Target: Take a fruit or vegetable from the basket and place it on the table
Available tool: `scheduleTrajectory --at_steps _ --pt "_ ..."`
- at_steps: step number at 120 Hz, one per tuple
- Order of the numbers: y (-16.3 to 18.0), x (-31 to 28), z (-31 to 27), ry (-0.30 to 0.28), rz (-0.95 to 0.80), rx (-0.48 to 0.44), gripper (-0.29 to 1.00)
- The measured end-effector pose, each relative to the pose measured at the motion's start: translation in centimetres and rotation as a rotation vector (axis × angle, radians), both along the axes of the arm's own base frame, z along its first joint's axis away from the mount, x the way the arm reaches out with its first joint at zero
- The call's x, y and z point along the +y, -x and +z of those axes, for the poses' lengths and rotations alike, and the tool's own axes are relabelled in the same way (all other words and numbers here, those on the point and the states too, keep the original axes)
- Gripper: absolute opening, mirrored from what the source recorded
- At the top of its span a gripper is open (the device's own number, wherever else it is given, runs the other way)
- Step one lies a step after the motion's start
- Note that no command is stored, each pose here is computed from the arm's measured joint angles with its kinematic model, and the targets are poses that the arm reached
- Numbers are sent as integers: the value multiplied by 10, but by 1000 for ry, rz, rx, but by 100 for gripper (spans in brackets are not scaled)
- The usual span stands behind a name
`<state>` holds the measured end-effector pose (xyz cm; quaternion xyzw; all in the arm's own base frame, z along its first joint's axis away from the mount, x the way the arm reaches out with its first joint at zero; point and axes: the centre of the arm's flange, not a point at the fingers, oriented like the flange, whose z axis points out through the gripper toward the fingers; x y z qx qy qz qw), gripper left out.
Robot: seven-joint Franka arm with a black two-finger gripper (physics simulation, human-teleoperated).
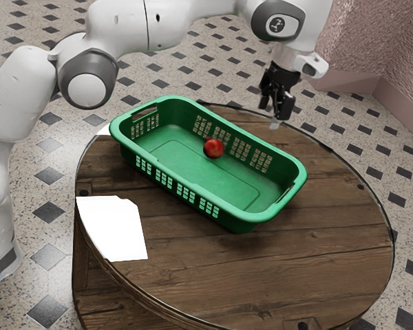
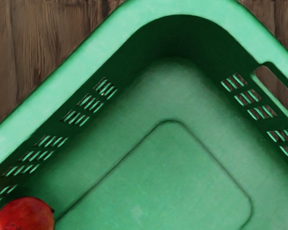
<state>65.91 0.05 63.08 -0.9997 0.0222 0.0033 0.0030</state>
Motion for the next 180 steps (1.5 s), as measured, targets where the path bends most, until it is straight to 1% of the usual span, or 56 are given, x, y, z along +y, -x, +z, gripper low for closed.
scheduleTrajectory --at_steps 17,28,32,44,57,60,68,75,86,104,114,125,138,146,158,167,180 --pt "-1 -1 2 3 -3 -18 70" --pt "5 2 17 51 0 -44 70" --pt "2 -4 7 40 -10 -27 70" --pt "-11 -19 -56 -19 -67 70 70" --pt "-15 -27 -101 -52 -132 114 70" --pt "-11 -27 -108 -59 -143 124 70" --pt "20 -30 -111 -81 -173 140 70" --pt "37 -31 -117 -91 -195 144 70" --pt "46 -31 -120 -97 -192 128 70" --pt "40 -15 -119 -56 -60 68 70" --pt "37 -16 -116 -9 39 43 70" --pt "35 2 -115 47 197 32 70" --pt "38 14 -114 75 342 46 70" --pt "41 14 -113 62 399 66 70" --pt "49 11 -123 20 458 126 70" --pt "69 13 -127 -9 507 176 70" --pt "94 16 -118 -47 565 213 70"
